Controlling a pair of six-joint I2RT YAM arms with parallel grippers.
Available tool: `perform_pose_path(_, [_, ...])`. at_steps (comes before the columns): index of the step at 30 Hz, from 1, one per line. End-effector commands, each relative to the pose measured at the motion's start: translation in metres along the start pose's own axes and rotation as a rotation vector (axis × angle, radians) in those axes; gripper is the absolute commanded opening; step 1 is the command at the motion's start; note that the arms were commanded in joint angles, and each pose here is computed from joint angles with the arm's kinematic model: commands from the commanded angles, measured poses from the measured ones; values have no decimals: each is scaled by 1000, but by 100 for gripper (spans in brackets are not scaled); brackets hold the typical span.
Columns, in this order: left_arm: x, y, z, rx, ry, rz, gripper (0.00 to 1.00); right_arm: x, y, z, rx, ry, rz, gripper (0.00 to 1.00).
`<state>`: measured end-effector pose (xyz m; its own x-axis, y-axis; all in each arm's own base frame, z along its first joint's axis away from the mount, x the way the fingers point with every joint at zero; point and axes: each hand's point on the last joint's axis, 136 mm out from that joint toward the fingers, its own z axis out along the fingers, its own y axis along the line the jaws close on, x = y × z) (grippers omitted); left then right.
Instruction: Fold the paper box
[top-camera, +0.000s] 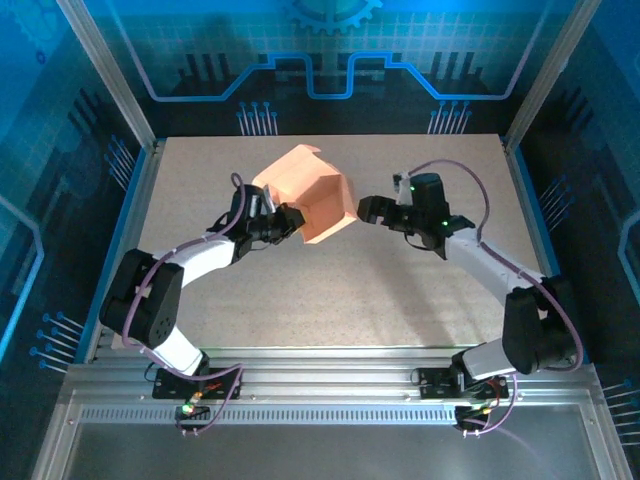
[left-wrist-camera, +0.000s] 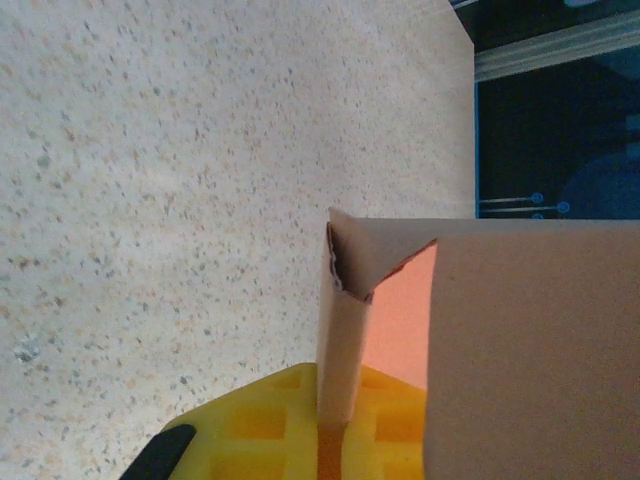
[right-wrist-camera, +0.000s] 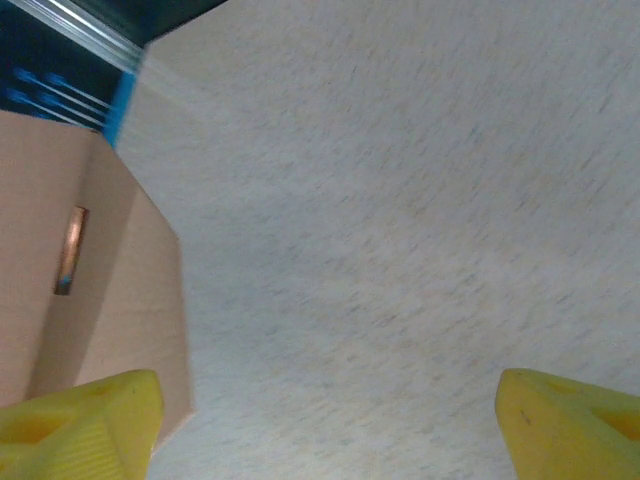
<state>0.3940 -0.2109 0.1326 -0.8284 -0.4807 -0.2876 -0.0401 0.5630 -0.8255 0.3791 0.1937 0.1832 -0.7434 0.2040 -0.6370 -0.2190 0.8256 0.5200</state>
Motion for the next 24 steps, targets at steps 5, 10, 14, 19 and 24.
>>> perform_pose_path(5, [5, 17, -8, -114, 10, 54, 0, -12, -15, -12, 328, -59, -236, 87])
perform_pose_path(10, [6, 17, -8, -105, 10, 54, 0, -18, -19, -16, 305, -44, -211, 87])
perform_pose_path(14, [5, 14, -7, -82, 11, 41, 0, -14, -47, -20, 419, 15, -159, 88])
perform_pose_path(19, [5, 22, -9, -108, 8, 36, 0, -18, -53, -36, 355, -29, -61, 86])
perform_pose_path(24, [4, 26, -9, -131, 3, 30, 0, -28, 13, -44, 197, -104, -262, 85])
